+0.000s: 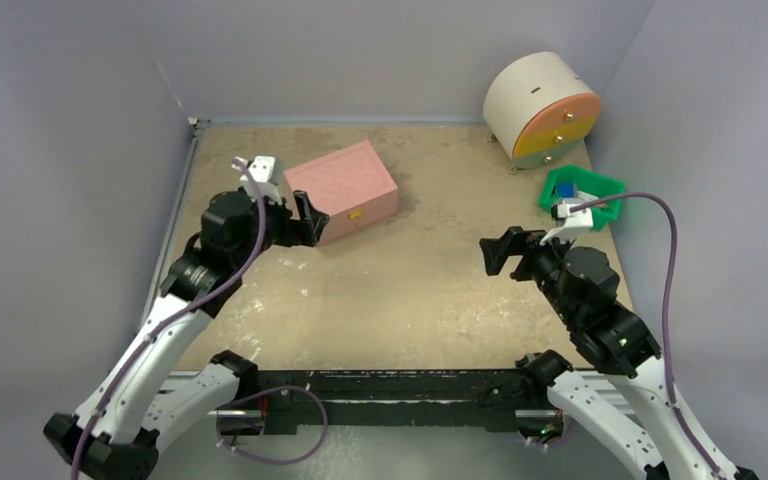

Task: Organize the mixed jewelry

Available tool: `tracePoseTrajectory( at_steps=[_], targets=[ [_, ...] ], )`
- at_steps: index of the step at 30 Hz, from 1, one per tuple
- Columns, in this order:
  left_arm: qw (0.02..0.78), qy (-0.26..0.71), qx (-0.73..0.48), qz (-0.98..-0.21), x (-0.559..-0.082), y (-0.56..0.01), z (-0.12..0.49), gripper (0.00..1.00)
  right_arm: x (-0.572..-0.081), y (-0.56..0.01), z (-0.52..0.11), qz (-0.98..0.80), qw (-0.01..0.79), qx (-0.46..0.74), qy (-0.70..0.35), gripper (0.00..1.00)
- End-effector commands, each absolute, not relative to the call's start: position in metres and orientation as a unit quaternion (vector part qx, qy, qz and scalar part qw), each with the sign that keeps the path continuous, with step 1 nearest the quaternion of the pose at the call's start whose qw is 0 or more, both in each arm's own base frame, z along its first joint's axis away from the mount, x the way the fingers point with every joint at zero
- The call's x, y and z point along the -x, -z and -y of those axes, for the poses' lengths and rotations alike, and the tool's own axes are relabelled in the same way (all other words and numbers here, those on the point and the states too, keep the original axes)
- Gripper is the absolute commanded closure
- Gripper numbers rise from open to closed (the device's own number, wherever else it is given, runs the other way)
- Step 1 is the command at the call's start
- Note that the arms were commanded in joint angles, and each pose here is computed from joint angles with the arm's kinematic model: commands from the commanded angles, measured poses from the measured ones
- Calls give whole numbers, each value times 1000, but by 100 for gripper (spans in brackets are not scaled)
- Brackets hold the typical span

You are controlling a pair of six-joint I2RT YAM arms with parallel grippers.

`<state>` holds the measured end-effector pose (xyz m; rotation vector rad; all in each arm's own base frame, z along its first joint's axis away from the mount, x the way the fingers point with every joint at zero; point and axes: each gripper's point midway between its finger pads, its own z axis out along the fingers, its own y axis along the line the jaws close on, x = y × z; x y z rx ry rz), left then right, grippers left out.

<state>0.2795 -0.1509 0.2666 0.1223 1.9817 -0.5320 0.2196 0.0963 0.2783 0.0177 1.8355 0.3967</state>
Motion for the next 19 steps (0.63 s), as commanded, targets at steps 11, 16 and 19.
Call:
tracePoseTrajectory(
  at_steps=[11, 16, 19],
  targets=[
    [696, 238, -9, -677, -237, -365, 107, 13, -199, -326, -100, -743, 630, 16, -226, 1],
    [691, 241, -11, -681, -238, -363, 109, 13, -200, -332, -107, -732, 640, 47, -228, 1],
    [687, 242, -12, -685, -240, -361, 111, 13, -209, -331, -104, -736, 640, 21, -221, 1]
  ],
)
